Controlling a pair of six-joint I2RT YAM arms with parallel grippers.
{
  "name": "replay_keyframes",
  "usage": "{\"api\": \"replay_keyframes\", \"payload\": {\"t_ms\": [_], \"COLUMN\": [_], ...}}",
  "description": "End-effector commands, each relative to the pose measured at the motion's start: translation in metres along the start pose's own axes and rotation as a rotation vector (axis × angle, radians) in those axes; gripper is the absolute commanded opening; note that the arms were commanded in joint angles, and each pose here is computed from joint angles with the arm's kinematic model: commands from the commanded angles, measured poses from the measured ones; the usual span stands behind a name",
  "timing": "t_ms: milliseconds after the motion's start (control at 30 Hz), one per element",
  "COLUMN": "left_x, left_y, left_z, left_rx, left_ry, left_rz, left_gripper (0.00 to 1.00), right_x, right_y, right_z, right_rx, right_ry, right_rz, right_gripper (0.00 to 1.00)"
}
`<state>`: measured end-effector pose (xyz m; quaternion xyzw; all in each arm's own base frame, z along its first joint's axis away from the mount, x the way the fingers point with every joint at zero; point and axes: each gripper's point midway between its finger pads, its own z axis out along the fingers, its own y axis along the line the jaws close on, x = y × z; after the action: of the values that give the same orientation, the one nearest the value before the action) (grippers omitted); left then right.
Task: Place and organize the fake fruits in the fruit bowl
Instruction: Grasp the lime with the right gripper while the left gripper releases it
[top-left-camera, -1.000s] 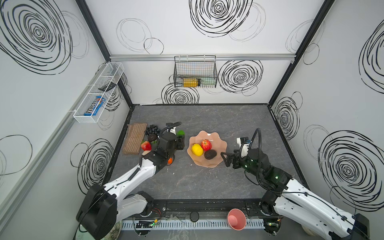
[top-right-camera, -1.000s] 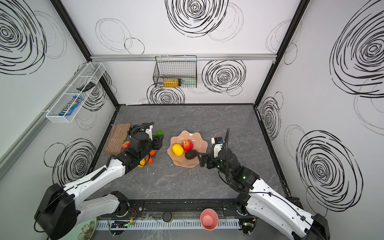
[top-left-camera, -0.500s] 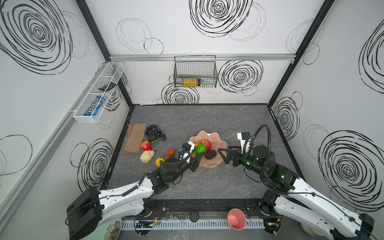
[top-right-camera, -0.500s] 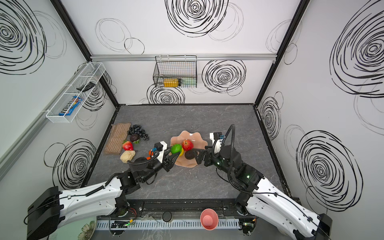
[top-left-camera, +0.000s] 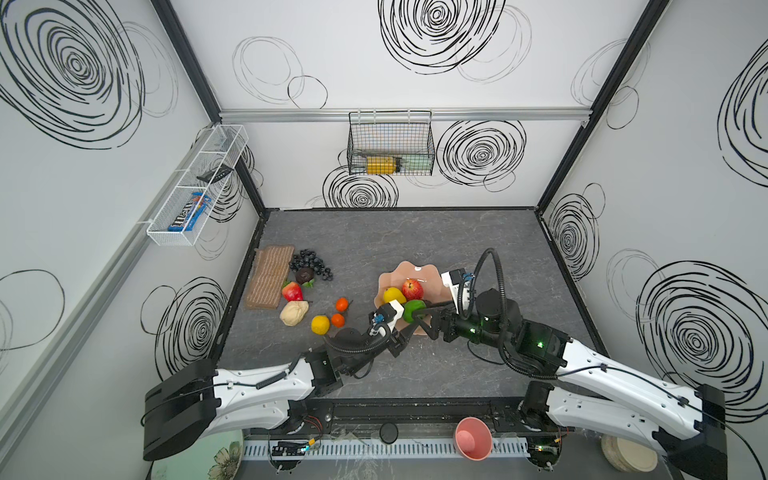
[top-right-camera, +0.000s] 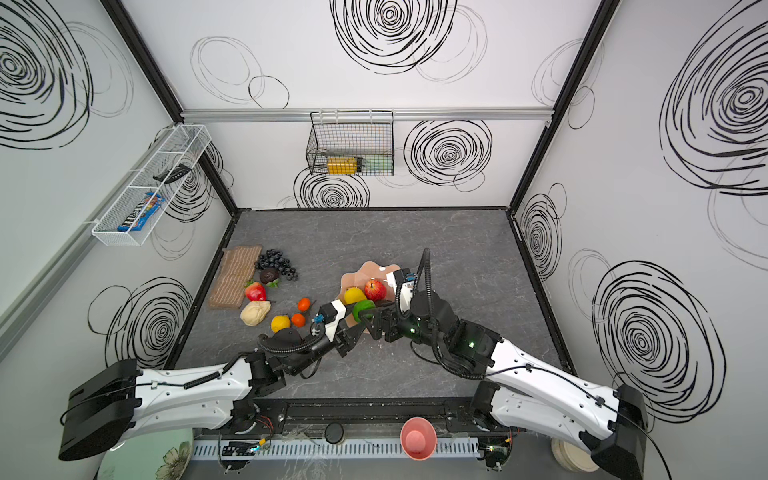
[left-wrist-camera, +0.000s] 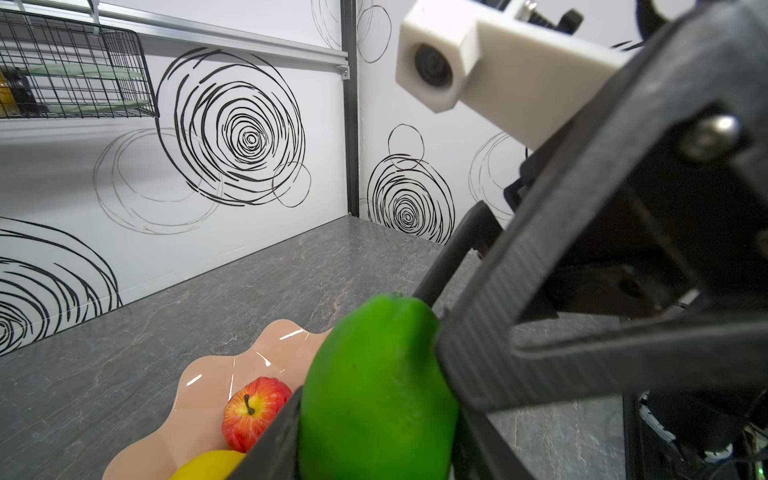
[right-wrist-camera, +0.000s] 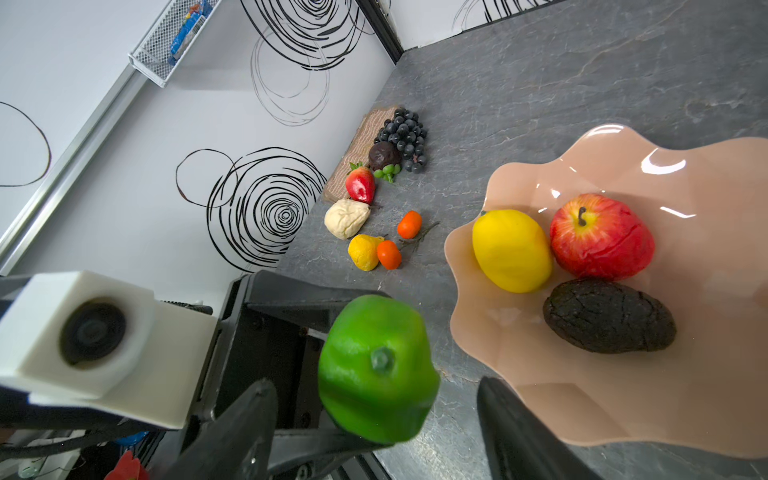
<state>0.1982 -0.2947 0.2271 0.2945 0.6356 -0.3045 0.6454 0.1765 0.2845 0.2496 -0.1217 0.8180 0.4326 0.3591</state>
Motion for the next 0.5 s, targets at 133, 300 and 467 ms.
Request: {"api": "replay_keyframes", "payload": {"t_ms": [133,300,467], "left_x": [-0.020,-0.019,-0.017], "left_y": [-0.003,-0.007,-0.007], "left_z": [0.000,0.001,0.001], "left_rx": [0.007,0.025,0.023], "left_ry": [-0.084,-0.080,-0.075], "left_rz": [0.028,0.038,0.045], "left_gripper": [0.55,0.55,0.56], "right_x": [-0.008,-0.007,-0.006], "right_y": [0.021,0.023,0.021], "right_z": [0.003,0.005,0.007], "right_rx": [-0.084,-0.089,-0.078], "right_ry": [-0.016,-0.002,0.003], "right_rz": [0.009,-0.004,-0.014], "right_gripper": [0.70,0.59,0.49]}}
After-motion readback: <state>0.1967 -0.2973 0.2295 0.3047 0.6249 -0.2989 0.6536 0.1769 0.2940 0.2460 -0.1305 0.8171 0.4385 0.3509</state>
